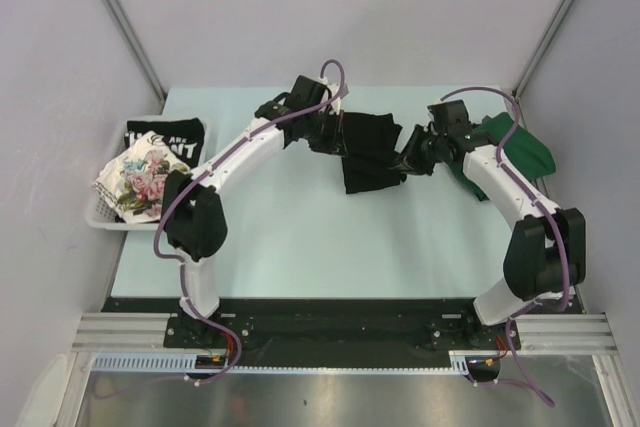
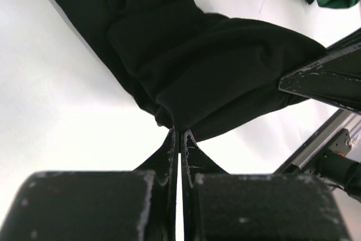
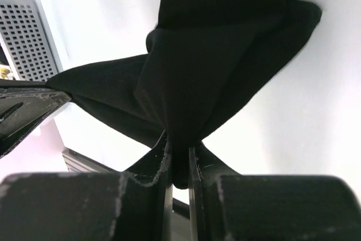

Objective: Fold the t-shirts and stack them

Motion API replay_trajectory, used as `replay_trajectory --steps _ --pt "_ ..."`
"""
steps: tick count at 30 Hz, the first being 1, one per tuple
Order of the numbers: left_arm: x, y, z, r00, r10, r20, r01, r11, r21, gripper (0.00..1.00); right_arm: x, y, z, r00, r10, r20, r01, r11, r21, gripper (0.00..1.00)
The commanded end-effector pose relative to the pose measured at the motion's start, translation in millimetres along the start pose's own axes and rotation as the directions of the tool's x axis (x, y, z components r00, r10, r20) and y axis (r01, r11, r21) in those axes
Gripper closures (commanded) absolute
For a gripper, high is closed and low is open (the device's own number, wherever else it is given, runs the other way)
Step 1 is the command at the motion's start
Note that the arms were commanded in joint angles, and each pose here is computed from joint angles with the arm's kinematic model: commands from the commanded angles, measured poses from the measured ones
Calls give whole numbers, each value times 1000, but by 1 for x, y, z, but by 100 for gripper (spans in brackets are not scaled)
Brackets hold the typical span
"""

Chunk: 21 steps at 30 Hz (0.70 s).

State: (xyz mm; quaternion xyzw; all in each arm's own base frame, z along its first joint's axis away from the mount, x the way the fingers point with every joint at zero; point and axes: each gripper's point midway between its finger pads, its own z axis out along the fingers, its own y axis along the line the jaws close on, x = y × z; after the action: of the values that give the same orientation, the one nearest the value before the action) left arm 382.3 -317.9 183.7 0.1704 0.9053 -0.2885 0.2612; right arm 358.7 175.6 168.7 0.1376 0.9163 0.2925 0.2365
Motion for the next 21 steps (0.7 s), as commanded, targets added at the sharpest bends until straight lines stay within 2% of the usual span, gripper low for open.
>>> replay_trajectory --steps 1,9,16,21 --pt "-38 17 -6 995 41 86 -35 996 -76 100 -40 1 2 997 -45 63 47 998 -33 100" --pt "-60 37 9 993 13 121 1 994 -112 100 -71 -3 22 997 -52 65 56 997 -60 100" --pt "-75 60 20 989 -22 149 43 989 -141 100 -114 13 31 986 -136 95 143 987 -68 100" --pt "-94 70 23 982 -37 185 65 987 -148 100 -132 15 45 984 -152 95 158 986 -60 100"
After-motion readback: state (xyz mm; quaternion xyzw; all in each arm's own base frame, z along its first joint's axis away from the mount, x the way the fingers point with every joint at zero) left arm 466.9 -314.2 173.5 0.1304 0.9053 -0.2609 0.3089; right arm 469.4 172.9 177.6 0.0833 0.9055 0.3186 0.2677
